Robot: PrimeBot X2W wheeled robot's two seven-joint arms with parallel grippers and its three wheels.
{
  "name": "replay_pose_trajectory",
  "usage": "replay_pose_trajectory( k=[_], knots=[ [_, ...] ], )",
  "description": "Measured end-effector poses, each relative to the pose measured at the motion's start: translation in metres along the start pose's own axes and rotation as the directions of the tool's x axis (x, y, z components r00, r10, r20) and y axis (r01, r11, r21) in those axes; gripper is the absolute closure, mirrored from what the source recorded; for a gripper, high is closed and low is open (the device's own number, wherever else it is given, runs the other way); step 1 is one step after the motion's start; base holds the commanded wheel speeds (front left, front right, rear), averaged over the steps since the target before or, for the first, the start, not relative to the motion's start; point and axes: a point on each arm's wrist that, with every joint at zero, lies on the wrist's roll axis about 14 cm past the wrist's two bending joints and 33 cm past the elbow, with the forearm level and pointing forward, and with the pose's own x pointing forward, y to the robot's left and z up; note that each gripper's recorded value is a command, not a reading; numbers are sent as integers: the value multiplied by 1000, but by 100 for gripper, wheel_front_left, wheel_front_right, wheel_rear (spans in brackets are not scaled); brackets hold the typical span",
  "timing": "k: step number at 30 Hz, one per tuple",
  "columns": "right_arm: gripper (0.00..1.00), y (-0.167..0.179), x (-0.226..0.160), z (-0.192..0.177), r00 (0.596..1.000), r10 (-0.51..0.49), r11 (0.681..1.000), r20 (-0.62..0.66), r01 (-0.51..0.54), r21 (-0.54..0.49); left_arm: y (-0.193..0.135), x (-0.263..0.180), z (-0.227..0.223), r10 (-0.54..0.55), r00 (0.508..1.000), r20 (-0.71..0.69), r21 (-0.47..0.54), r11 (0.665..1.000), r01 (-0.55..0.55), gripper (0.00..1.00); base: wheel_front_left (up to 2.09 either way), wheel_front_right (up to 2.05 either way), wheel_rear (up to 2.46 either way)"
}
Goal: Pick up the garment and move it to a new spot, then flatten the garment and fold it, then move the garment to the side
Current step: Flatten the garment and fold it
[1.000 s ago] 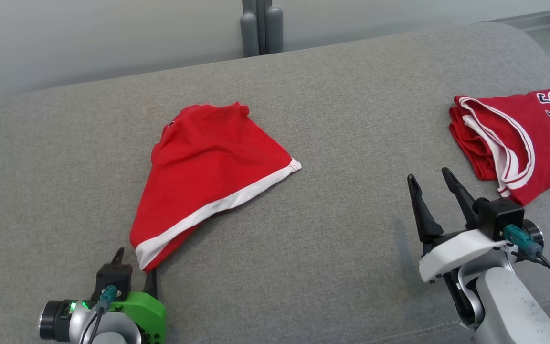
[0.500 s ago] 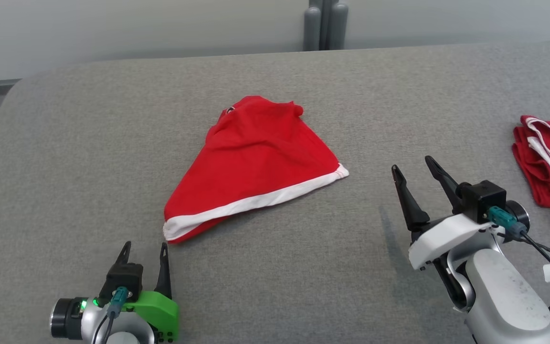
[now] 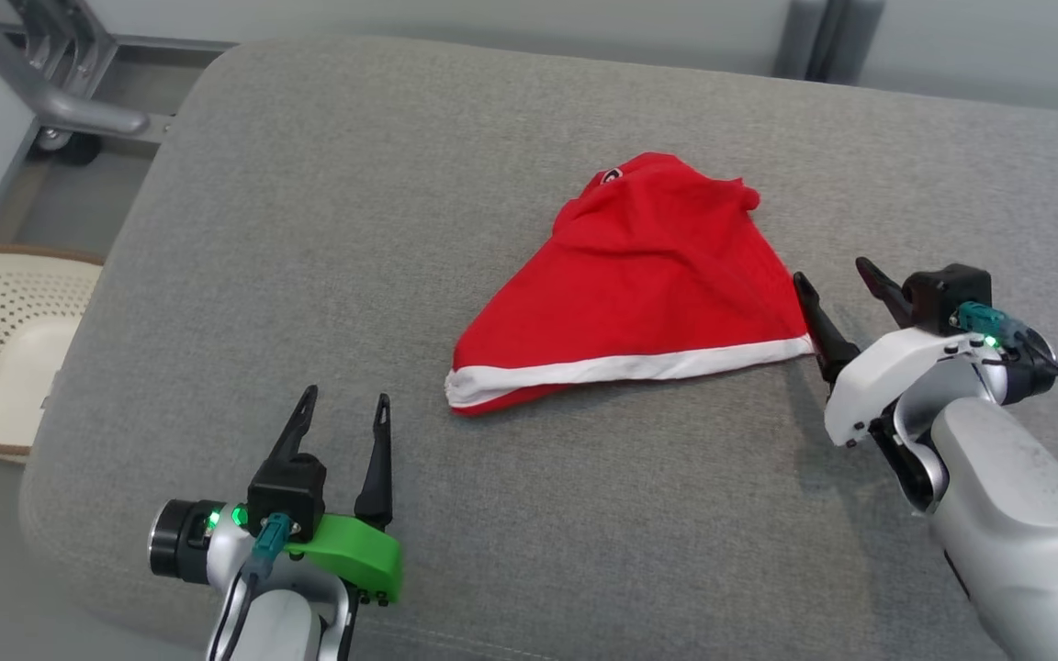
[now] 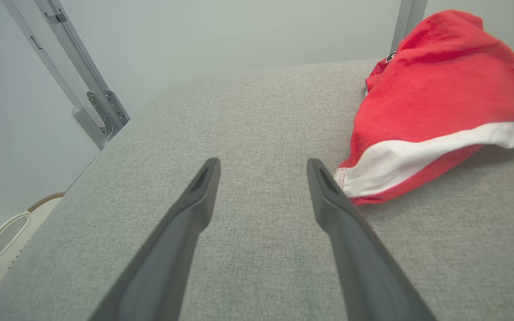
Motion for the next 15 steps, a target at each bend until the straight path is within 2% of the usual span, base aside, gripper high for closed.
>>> replay_pose_trajectory(
  k=[8, 14, 15],
  knots=[
    [0, 21, 38, -31, 985, 88, 995, -151, -93, -25, 15, -9, -3, 54, 998, -15, -12, 998, -54, 0, 0, 0, 0],
    [0, 25, 48, -57, 967, 102, 994, -232, -107, -9, 20, -12, -8, 81, 996, -31, -28, 996, -82, 0, 0, 0, 0],
    [14, 26, 51, -59, 965, 105, 994, -241, -110, -7, 20, -12, -9, 83, 996, -34, -28, 996, -84, 0, 0, 0, 0]
  ],
)
